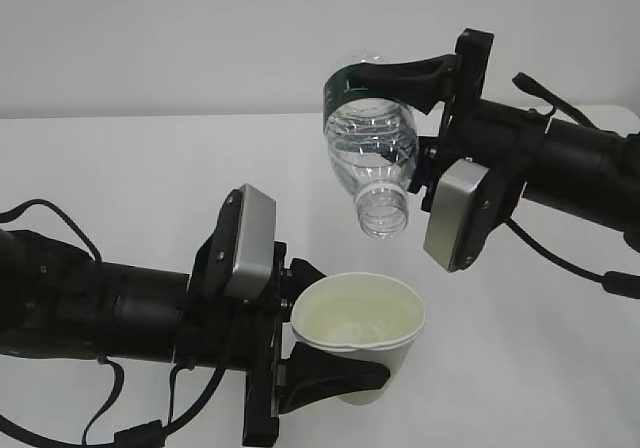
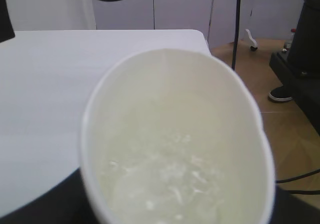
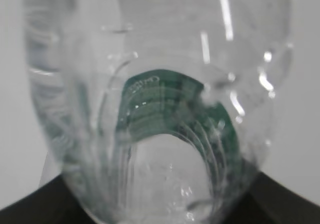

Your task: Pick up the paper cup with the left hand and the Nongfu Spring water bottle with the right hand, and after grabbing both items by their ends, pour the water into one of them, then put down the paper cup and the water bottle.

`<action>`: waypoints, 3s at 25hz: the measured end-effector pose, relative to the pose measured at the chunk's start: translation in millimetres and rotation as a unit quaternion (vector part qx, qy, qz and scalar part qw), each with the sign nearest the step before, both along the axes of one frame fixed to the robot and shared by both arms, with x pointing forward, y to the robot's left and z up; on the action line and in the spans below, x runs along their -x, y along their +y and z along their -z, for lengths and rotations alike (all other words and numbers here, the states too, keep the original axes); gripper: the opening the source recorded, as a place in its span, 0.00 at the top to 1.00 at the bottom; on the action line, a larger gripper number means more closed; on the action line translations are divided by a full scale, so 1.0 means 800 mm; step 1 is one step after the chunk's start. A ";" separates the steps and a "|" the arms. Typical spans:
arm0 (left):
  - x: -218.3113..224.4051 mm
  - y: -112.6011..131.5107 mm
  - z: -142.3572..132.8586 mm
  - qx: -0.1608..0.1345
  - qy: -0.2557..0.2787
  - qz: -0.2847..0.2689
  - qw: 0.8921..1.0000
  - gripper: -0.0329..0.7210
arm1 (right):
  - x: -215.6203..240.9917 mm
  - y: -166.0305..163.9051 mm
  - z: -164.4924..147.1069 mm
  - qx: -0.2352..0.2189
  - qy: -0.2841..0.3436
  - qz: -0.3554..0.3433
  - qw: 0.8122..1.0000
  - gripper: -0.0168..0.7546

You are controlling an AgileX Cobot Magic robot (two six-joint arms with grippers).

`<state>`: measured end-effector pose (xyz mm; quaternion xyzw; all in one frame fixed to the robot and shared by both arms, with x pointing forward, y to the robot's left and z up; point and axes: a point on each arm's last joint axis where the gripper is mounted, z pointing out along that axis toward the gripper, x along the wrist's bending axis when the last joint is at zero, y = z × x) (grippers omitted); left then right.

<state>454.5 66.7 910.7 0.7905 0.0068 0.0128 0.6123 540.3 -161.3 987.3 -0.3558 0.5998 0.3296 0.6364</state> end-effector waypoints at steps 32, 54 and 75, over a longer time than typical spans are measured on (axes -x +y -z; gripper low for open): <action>0.000 0.000 0.000 0.000 0.000 0.000 1.000 0.41 | -0.007 -0.005 -0.005 -0.122 0.146 0.028 0.981 0.40; 0.000 0.000 0.000 0.000 0.000 0.000 1.000 0.41 | -0.010 -0.024 0.005 -0.271 0.273 0.107 0.917 0.40; -0.001 0.000 0.000 0.000 0.000 -0.002 1.000 0.41 | -0.008 -0.054 0.022 -0.384 0.317 0.212 0.841 0.40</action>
